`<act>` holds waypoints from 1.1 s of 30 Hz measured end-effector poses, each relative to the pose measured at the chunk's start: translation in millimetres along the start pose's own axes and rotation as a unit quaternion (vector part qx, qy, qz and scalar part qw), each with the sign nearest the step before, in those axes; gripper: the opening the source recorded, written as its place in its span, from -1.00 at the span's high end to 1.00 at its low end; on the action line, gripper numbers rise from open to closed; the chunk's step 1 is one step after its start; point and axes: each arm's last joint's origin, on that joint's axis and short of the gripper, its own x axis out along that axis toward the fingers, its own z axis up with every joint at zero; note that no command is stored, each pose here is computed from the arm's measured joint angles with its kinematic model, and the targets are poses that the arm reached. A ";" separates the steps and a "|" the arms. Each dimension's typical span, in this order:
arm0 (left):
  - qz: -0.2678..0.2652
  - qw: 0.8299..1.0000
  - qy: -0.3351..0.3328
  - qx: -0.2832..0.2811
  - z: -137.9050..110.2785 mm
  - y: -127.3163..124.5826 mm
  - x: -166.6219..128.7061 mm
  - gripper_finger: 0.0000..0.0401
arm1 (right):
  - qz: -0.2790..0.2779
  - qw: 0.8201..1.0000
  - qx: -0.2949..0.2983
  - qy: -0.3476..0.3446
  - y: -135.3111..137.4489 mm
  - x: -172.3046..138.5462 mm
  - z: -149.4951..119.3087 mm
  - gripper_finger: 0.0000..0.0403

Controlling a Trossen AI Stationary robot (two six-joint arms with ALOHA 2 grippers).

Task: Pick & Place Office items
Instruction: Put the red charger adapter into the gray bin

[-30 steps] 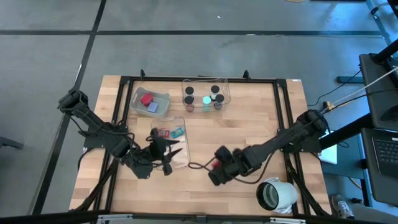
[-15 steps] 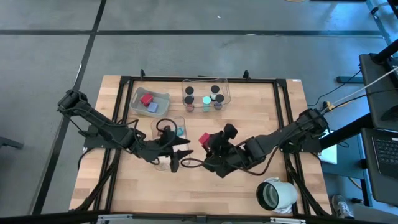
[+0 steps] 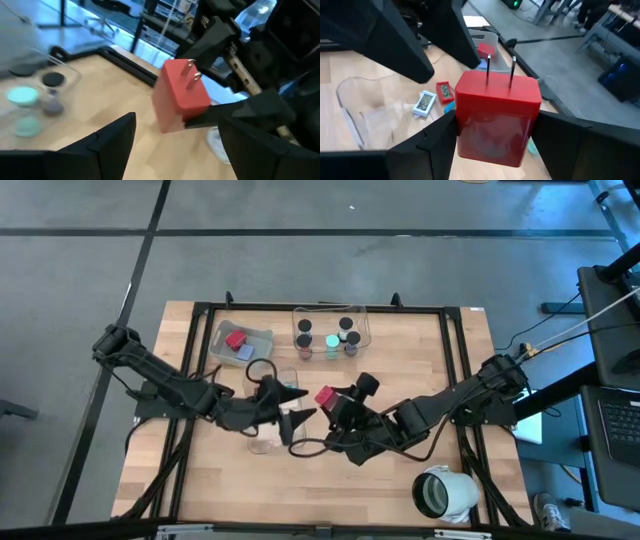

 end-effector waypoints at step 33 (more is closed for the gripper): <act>-0.056 0.996 -0.014 -0.061 24.1 14.3 23.8 0.11 | 0.002 0.999 -0.018 -0.045 0.4 5.8 14.9 -0.12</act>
